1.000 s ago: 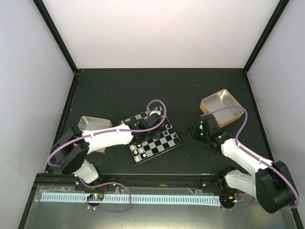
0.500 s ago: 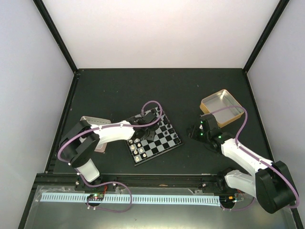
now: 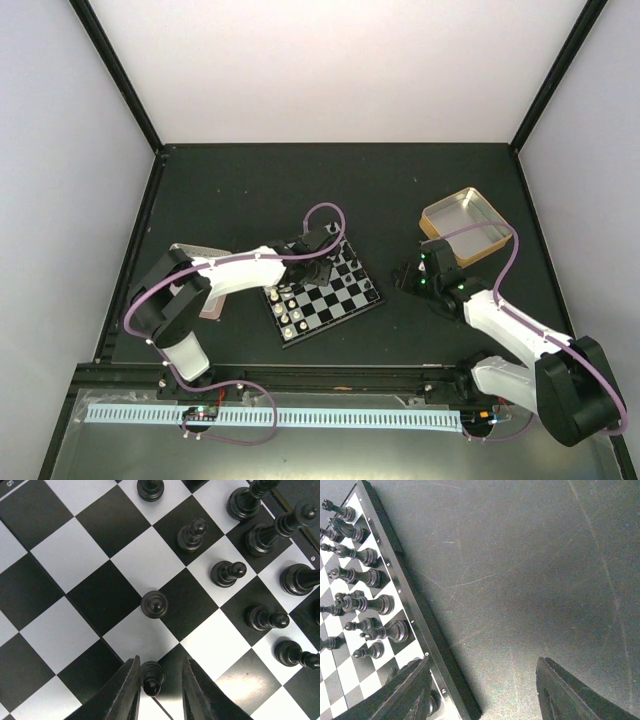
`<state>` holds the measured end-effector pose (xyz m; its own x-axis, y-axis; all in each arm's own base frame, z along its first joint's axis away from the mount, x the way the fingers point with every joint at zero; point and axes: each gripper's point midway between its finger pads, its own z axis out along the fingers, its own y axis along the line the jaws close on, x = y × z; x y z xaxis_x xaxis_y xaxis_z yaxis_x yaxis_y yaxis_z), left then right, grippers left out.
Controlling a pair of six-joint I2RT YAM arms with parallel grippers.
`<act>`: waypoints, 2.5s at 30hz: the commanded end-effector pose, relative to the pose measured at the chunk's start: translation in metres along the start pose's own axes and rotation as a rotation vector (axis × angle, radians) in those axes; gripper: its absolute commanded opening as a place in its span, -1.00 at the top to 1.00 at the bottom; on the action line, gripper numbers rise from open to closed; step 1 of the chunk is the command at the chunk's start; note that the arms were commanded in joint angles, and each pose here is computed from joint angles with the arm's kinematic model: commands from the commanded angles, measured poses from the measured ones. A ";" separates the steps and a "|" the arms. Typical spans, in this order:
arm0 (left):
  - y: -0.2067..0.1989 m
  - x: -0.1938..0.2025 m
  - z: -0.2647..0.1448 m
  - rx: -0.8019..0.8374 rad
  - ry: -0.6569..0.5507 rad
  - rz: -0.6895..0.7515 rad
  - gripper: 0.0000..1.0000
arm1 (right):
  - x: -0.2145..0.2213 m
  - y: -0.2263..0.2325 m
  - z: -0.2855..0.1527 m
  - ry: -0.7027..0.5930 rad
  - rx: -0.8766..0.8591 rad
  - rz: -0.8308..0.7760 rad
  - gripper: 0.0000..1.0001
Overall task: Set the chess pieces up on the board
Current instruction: Pick up the chess piece from the chessboard, then place the chess piece on the chessboard.
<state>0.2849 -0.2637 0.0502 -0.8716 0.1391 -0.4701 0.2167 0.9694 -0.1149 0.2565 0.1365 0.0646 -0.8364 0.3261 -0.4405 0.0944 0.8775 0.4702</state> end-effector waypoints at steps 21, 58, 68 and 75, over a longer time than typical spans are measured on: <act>-0.028 -0.012 -0.019 0.062 -0.032 0.066 0.87 | -0.003 0.000 0.002 -0.012 -0.008 -0.002 -0.14; -0.107 0.015 0.008 0.077 0.016 0.216 0.73 | 0.000 -0.004 0.005 -0.006 0.004 0.005 -0.14; -0.105 0.004 -0.019 0.099 -0.020 0.203 0.53 | 0.000 -0.005 0.004 -0.007 0.004 0.006 -0.14; -0.079 -0.025 -0.058 0.070 -0.147 0.105 0.49 | -0.001 -0.004 0.002 -0.014 0.006 0.006 -0.14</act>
<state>0.2493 -0.3532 0.0848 -0.7946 0.3017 -0.5269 0.4175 0.9016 -0.1133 0.2570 0.1372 0.0608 -0.8390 0.3250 -0.4364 0.0954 0.8775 0.4700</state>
